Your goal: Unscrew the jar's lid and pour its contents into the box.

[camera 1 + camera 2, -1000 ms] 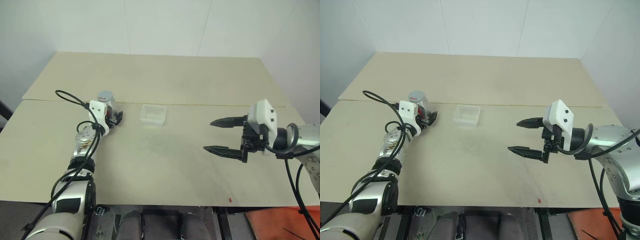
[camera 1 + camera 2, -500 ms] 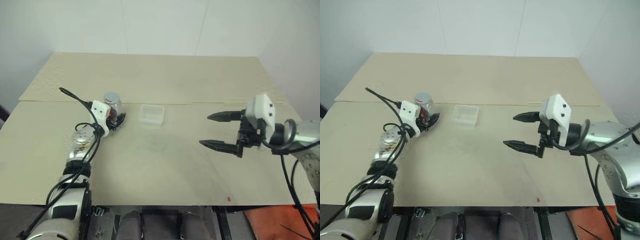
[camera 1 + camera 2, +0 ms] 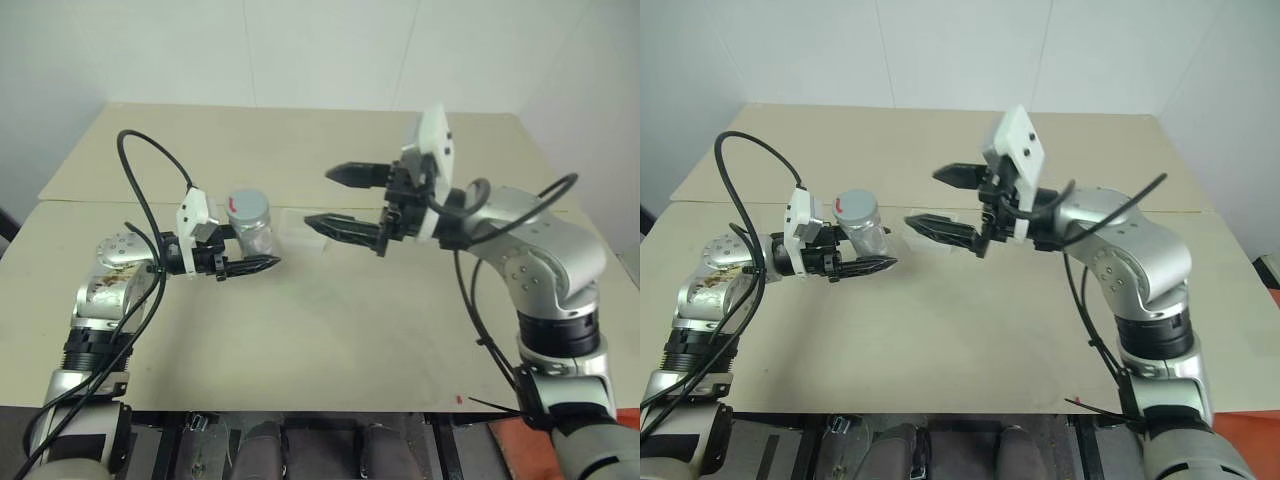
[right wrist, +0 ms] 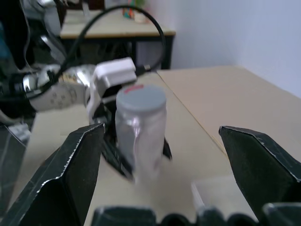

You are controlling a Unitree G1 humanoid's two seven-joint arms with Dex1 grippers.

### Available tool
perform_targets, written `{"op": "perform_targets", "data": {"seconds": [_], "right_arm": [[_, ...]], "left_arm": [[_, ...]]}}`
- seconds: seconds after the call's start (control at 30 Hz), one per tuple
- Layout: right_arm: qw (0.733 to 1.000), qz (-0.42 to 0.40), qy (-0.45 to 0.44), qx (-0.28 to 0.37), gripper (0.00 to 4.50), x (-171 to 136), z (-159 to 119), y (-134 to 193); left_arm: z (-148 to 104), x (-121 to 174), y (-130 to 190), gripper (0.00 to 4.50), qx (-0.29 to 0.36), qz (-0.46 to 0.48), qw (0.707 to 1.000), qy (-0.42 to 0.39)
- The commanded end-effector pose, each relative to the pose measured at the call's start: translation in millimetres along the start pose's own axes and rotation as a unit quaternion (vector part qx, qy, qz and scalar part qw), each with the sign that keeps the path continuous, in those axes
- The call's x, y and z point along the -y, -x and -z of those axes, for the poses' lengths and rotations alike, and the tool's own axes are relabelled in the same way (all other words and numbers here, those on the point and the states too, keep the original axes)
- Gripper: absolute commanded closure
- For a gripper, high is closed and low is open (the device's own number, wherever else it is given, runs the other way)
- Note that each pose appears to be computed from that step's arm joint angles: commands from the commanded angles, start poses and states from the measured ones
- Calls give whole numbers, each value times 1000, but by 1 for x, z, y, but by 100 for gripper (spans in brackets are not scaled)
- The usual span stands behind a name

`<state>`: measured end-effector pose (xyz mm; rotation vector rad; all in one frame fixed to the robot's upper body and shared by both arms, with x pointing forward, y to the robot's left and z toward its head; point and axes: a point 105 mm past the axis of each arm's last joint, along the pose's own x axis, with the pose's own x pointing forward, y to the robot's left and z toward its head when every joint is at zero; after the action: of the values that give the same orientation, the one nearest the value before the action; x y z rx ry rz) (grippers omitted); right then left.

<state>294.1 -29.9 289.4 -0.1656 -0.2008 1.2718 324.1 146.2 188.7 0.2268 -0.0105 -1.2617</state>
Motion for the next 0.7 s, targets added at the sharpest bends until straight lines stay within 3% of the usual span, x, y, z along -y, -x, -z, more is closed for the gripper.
{"op": "perform_targets", "data": {"seconds": [0.03, 0.7], "right_arm": [[1000, -11, 3, 14, 0, -6, -11, -10], [998, -51, -20, -7, 0, -14, 0, -43]], "left_arm": [[-18, 5, -12, 169, 24, 29, 999, -16], [-26, 10, -26, 169, 18, 72, 997, -39]]}}
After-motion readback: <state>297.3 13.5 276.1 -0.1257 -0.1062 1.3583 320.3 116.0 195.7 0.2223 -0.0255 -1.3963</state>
